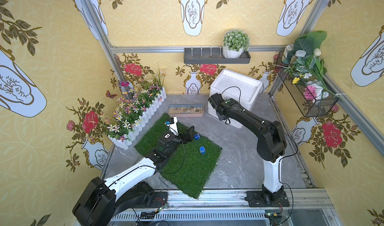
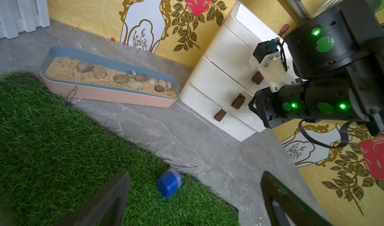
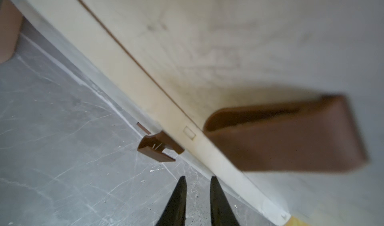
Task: Put the paint cans in the drawer according to color
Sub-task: Close the drawer of the storage box.
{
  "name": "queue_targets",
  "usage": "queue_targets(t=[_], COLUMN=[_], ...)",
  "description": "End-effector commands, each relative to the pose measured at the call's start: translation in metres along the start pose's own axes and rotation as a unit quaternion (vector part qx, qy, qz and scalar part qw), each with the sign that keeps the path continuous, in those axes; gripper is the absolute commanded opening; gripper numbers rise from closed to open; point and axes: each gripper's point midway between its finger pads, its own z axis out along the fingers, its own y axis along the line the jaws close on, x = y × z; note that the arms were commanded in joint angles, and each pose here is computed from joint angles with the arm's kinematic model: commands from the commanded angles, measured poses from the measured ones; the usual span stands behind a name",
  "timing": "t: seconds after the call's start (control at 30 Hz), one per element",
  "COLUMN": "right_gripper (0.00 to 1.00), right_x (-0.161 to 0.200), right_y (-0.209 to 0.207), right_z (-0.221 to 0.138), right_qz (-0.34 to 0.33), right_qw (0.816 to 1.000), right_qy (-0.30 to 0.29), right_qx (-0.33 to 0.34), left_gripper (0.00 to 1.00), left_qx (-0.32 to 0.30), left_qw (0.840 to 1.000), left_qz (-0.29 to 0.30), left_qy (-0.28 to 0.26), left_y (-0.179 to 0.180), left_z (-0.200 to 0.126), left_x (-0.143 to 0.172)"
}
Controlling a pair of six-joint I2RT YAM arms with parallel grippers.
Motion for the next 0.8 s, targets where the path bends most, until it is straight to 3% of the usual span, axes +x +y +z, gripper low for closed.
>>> queue_targets(t=[0.0,0.23,0.37,0.47,0.57,0.63,0.77], right_gripper=[0.24,0.25,0.33,0.39,0.48,0.56,0.72], right_x=[-0.009,-0.01,-0.016,-0.007,0.007,0.015,0.036], right_y=[-0.016,-0.023,0.0,0.017,0.022,0.018,-0.003], right_z=[0.007,0.006,-0.041,-0.087,-0.13,-0.159,-0.196], right_qz=[0.003,0.007,-0.004,0.024,0.084,0.136,0.223], right_qw=[0.999,0.999,0.996,0.983,0.953,0.92,0.859], right_qy=[-0.01,-0.008,-0.071,-0.126,-0.172,-0.207,-0.267], right_qx=[0.039,0.034,-0.047,-0.133,-0.234,-0.303,-0.375], left_gripper=[1.0,1.0,1.0,1.0,1.0,1.0,0.99], left_qx=[0.005,0.007,0.027,0.07,0.126,0.154,0.193], left_qw=[1.0,1.0,0.999,0.997,0.991,0.986,0.973], left_qz=[-0.004,-0.011,-0.012,-0.013,-0.011,-0.025,-0.035], left_qy=[0.003,0.007,0.012,0.019,0.034,0.062,0.119], left_y=[-0.002,-0.004,-0.011,-0.027,-0.048,-0.061,-0.079], left_z=[0.0,0.002,0.006,0.012,0.021,0.031,0.057], left_x=[-0.001,0.0,0.002,0.004,0.008,0.016,0.033])
